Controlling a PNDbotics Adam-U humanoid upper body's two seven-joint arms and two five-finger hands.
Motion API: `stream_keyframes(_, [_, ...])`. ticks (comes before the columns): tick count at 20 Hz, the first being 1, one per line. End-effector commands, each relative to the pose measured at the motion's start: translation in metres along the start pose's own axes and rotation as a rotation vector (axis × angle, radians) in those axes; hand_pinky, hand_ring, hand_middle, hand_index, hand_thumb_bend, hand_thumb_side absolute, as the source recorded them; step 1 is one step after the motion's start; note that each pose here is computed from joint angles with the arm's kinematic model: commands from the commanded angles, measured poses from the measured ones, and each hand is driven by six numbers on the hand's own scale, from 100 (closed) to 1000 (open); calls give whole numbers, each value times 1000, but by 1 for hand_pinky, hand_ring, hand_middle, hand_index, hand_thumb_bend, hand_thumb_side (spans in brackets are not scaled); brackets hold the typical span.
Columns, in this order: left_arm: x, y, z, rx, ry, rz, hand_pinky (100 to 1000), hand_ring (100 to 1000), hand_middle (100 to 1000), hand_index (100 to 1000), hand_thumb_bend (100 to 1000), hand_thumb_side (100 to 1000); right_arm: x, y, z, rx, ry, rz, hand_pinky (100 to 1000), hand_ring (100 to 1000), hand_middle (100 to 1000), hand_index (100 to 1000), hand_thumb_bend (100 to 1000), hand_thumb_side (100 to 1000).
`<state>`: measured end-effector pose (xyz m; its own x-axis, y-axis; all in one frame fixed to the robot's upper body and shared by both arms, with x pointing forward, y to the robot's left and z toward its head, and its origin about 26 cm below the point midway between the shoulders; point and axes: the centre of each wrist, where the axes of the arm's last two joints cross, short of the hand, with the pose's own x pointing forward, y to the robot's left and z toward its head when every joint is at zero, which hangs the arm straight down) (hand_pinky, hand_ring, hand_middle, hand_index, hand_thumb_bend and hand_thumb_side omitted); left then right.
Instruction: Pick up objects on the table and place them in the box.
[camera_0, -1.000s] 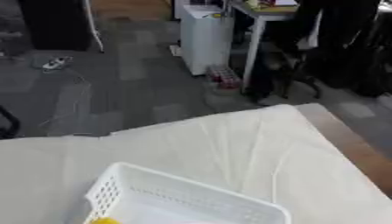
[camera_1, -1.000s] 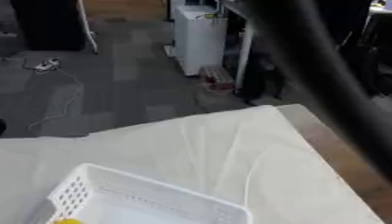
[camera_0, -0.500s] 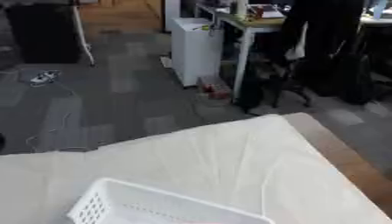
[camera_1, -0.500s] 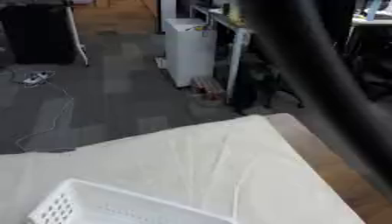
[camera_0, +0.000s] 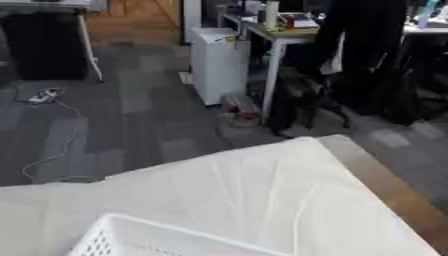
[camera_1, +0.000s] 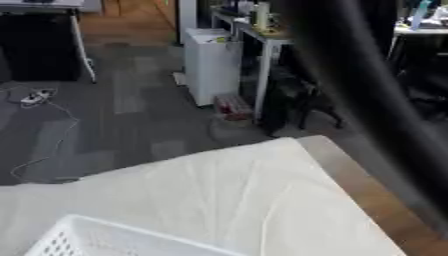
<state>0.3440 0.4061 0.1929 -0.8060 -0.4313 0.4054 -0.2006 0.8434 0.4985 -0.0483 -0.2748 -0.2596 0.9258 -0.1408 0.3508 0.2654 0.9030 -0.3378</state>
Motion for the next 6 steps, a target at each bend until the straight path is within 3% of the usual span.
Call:
stream_keyframes(1, [5,13,-9,-8,-30,-36,490,698,766,864,100,778,-8,-4,3,-10,20,5,480,588,680,720,100,890])
stream_keyframes(6, [5,12,-7,9,-30,-34,490,698,766,864,100,774,-8,-4,3,-10,21,4,480,588,680,720,100,890])
